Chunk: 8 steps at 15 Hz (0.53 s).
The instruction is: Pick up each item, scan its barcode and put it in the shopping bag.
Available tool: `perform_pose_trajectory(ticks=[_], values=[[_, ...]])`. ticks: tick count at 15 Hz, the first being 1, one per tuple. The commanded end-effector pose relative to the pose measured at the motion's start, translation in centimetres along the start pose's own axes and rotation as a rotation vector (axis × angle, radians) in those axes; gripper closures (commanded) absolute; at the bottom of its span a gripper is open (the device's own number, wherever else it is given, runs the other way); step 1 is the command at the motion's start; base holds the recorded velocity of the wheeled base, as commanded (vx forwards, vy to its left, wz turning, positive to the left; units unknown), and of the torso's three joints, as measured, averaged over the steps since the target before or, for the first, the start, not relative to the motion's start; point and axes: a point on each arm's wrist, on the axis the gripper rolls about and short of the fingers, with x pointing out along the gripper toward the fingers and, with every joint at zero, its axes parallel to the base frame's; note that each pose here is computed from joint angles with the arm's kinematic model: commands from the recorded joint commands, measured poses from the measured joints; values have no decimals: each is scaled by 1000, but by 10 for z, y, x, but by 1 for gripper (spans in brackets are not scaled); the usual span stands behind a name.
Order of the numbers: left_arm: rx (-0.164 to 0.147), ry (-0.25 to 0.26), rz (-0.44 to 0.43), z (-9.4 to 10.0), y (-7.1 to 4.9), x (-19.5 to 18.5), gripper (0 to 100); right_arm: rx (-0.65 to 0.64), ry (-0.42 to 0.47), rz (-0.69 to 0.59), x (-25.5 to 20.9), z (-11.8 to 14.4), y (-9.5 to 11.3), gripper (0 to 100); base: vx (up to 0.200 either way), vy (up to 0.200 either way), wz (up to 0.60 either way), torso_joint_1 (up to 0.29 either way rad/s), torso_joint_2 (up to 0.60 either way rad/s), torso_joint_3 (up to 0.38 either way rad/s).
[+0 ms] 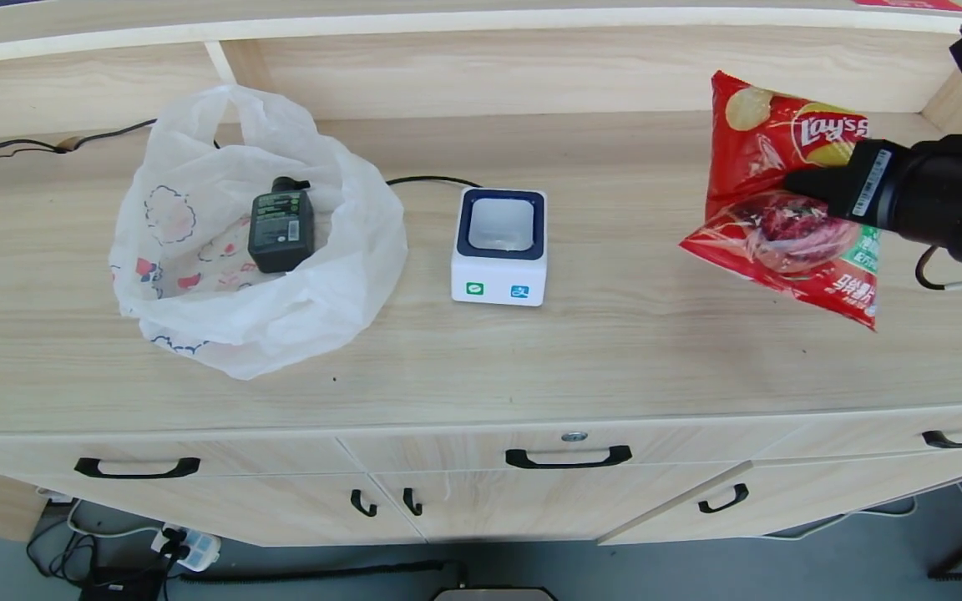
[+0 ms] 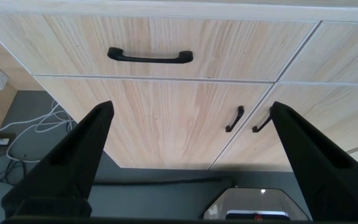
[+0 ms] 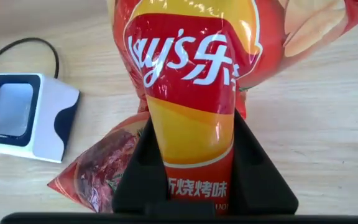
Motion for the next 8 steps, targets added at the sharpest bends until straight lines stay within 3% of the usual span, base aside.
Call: perform_pose_trajectory(ticks=[1, 4, 6, 8], values=[[0, 2, 1, 0, 0, 0, 0, 45, -41, 43, -42, 0, -2, 100, 0, 0, 0, 0, 0, 0], [0, 0, 0, 0, 0, 0, 0, 149, -120, 152, -67, -13, 4, 100, 0, 0, 0, 0, 0, 0], [0, -1, 0, 0, 0, 0, 0, 183, -124, 248, -80, -32, 13, 100, 0, 0, 0, 0, 0, 0], [2, 0, 1, 0, 0, 0, 0, 227, -106, 424, -94, -66, 32, 100, 0, 0, 0, 0, 0, 0]])
